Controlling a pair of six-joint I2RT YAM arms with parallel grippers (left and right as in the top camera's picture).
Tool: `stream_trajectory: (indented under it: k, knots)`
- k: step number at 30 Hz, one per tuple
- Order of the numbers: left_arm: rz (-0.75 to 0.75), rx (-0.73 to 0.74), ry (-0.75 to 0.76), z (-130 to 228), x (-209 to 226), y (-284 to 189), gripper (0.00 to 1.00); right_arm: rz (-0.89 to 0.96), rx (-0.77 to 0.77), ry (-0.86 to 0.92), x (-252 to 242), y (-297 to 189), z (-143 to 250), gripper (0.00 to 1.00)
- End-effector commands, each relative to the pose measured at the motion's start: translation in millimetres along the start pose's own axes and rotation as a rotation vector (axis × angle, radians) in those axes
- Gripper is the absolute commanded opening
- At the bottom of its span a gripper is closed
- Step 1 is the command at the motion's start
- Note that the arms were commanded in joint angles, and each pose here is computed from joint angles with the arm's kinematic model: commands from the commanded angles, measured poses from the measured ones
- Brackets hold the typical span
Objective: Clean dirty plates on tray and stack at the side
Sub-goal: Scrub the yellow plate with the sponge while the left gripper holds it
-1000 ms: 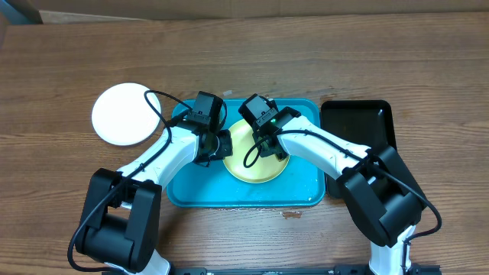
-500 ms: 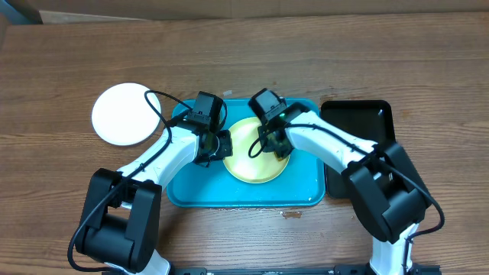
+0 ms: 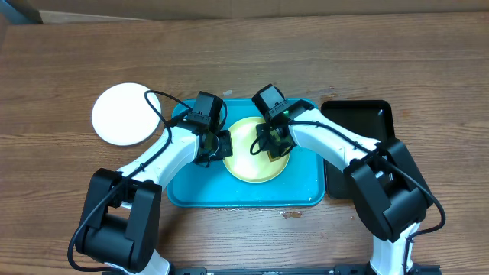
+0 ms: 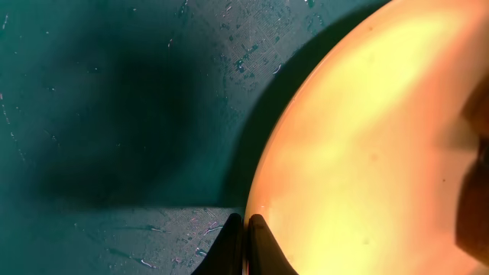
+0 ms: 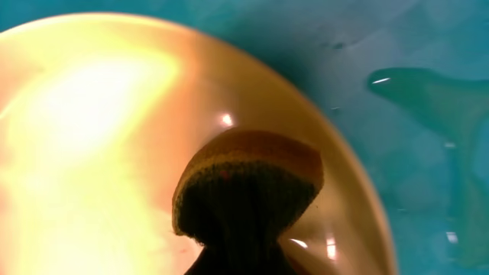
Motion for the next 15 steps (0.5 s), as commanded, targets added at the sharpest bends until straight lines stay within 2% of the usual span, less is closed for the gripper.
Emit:
stream_trajectory:
  k: [1,8,11,15]
  knots:
    - [0.005,-0.035,0.026,-9,-5,-9,0.04,-0.067,0.127,-0.006,11,16,24,0.04]
    - [0.005,-0.035,0.026,-9,-5,-9,0.04,-0.252,0.199,-0.049,37,1,22,0.04]
    - [0.005,-0.035,0.027,-9,-5,-9,0.04,-0.368,0.191,-0.088,50,-27,4,0.04]
    - [0.004,-0.034,0.027,-9,-5,-9,0.04,-0.407,0.126,-0.063,47,-70,-29,0.04]
Point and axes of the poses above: each gripper's point midway between its finger pads, its own y axis out along the fingers, its own x axis along the line the jaws close on, z = x × y, the point moved 5 cm from there along -y, back along the fingers, and after that the axes turned 15 degrees about y, right-handed, at the moved point
